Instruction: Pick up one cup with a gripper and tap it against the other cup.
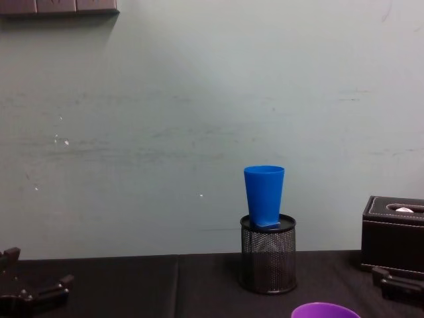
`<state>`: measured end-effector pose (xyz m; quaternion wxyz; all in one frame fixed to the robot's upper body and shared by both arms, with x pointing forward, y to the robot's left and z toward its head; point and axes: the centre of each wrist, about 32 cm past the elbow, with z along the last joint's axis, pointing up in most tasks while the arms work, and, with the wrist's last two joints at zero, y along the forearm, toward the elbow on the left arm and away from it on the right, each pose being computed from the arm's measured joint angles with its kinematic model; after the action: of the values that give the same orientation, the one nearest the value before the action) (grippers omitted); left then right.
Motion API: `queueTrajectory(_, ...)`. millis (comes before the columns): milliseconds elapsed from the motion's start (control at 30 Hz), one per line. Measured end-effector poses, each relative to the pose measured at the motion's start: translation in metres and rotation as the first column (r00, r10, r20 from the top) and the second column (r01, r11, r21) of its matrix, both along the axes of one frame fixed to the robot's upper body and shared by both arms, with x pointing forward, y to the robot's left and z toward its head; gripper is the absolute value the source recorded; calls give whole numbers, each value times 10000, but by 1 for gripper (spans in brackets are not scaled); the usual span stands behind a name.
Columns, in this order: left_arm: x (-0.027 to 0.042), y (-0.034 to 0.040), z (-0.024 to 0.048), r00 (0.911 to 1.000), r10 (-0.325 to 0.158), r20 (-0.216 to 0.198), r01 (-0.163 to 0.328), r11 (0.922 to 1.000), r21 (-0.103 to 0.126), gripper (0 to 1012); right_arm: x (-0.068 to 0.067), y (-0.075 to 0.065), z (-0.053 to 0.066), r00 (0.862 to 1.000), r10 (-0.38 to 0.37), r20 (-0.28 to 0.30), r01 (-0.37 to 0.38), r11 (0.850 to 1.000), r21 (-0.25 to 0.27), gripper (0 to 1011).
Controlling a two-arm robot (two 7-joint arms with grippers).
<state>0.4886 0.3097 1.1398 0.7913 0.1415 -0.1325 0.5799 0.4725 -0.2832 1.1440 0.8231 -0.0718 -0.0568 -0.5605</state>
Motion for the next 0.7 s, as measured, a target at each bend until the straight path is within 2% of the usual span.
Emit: queueTrajectory(700,0,0,0,10000,0,0,0,10000,0,1000,-1,-1,7,10000,-38,13,38,10000,42,1000)
